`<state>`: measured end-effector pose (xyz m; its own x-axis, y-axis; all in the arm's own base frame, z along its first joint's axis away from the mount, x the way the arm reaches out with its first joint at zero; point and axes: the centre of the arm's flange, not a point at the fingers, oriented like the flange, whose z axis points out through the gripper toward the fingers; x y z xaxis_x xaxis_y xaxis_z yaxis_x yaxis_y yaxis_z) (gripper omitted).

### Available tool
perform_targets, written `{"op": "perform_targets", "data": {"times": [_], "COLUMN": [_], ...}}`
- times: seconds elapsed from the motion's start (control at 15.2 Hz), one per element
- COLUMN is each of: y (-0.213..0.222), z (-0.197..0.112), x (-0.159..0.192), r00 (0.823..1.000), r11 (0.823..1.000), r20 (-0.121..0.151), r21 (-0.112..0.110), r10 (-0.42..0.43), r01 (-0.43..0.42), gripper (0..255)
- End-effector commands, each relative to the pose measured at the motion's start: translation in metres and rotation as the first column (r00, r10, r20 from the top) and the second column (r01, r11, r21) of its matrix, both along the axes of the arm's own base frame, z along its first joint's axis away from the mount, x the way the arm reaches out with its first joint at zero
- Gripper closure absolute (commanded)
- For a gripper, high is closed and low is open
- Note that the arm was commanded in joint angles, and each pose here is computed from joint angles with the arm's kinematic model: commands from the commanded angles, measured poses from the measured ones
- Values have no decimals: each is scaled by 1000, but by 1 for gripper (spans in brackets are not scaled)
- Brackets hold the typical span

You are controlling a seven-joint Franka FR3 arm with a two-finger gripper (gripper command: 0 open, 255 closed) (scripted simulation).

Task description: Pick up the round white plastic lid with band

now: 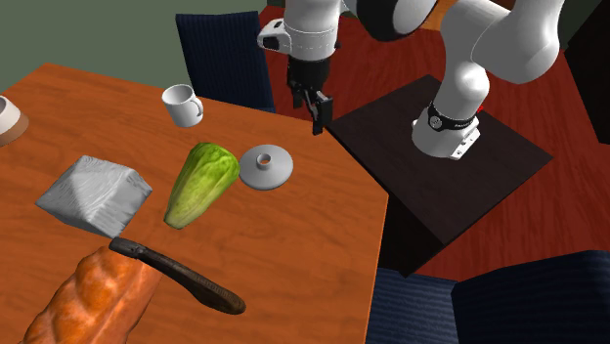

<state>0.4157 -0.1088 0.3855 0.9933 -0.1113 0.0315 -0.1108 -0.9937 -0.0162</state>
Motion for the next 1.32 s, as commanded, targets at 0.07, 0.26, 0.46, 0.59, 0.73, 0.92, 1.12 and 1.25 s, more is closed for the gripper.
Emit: {"op": "perform_targets", "data": {"times": [0.07,0.26,0.46,0.59,0.73,0.92,1.12,1.25], "y": [-20,-40,-61,-75,-88,-99,-99,-99], "z": [-28,-59,-89,-110,-130,-152,-168,-179], "x": [17,32,47,57,67,74,74,74], "r00": [1000,1000,1000,1000,1000,999,999,999], "r11": [1000,1000,1000,1000,1000,1000,1000,1000], "r20": [-6,-14,-21,-26,-31,-35,-35,-35], "r21": [-3,-4,-6,-7,-8,-9,-9,-9], "r10": [2,4,5,6,7,8,8,8], "r01": [-2,-4,-5,-6,-7,-8,-8,-8], "gripper": [0,0,0,0,0,0,0,0]}}
